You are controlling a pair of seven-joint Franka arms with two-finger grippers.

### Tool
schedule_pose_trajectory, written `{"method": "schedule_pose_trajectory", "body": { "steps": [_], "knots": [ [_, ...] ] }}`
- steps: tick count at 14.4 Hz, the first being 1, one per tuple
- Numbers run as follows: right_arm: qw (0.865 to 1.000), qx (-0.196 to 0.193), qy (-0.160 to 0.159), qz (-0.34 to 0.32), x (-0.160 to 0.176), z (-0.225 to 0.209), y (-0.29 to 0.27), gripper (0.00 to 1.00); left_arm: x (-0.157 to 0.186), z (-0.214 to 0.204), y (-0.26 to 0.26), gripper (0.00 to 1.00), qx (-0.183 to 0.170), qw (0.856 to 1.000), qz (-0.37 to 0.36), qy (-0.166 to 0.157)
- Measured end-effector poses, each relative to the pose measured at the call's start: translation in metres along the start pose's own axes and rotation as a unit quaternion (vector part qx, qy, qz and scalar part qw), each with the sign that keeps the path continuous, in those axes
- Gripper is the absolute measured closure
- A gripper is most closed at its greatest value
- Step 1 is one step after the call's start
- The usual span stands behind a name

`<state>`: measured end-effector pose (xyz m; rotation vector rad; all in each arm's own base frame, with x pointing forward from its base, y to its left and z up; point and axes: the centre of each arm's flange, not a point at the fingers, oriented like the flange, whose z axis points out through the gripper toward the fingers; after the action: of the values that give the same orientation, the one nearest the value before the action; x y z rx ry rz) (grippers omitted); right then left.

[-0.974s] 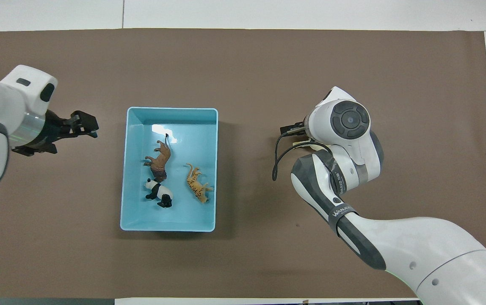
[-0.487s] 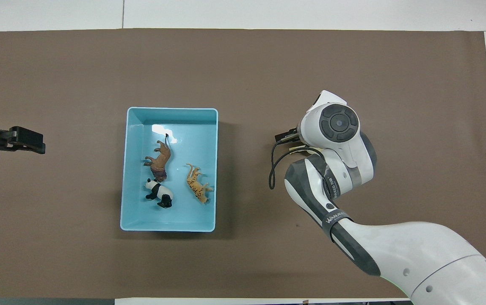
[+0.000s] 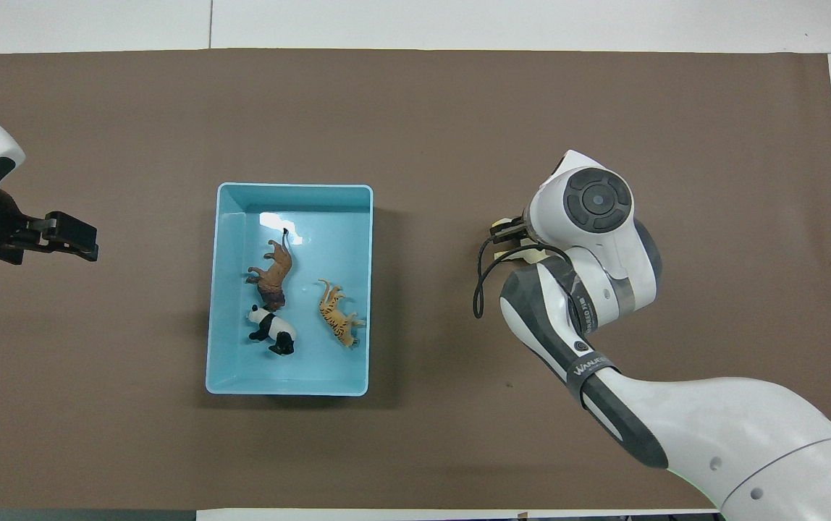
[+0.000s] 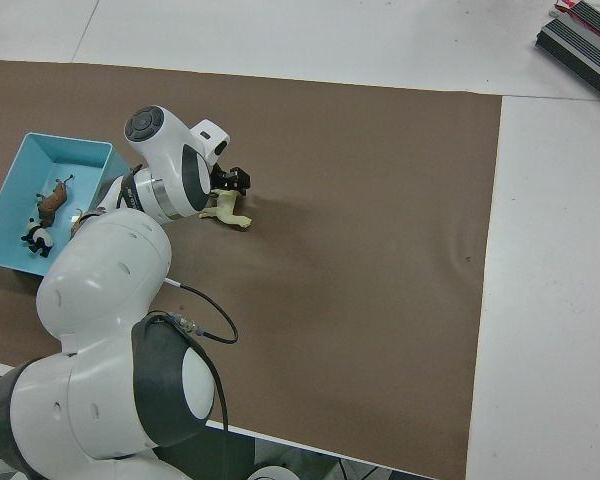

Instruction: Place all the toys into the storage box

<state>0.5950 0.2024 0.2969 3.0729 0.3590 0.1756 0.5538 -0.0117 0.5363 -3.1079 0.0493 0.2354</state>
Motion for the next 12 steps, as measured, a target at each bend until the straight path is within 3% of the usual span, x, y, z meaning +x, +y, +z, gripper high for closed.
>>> {"method": "schedule_pose_trajectory", "body": {
  "steps": [1,2,5,8,9,12],
  "knots": [
    [1.000,-0.001,0.001,0.004,0.001,-0.001,0.008,0.03,-0.001,-0.002,0.000,0.00,0.000,1.000,0.000,0.001],
    [1.000,-0.001,0.004,0.006,0.002,-0.001,0.013,0.11,-0.002,-0.004,0.001,0.00,0.000,1.000,0.001,0.004],
    [0.999,0.002,0.034,0.018,-0.001,0.008,0.032,0.50,-0.006,-0.009,0.003,0.00,0.001,1.000,0.003,0.005],
    [0.998,0.008,0.049,0.031,-0.007,0.012,0.034,0.78,-0.007,-0.012,0.002,0.00,0.000,1.000,0.002,0.008],
    [0.998,0.008,0.049,0.035,-0.007,0.011,0.034,0.84,-0.009,-0.016,0.000,0.00,0.000,1.000,0.000,0.012],
    [0.998,0.008,0.049,0.036,-0.007,0.011,0.035,0.85,-0.014,-0.025,-0.002,0.00,0.000,1.000,-0.002,0.021]
  ]
}}
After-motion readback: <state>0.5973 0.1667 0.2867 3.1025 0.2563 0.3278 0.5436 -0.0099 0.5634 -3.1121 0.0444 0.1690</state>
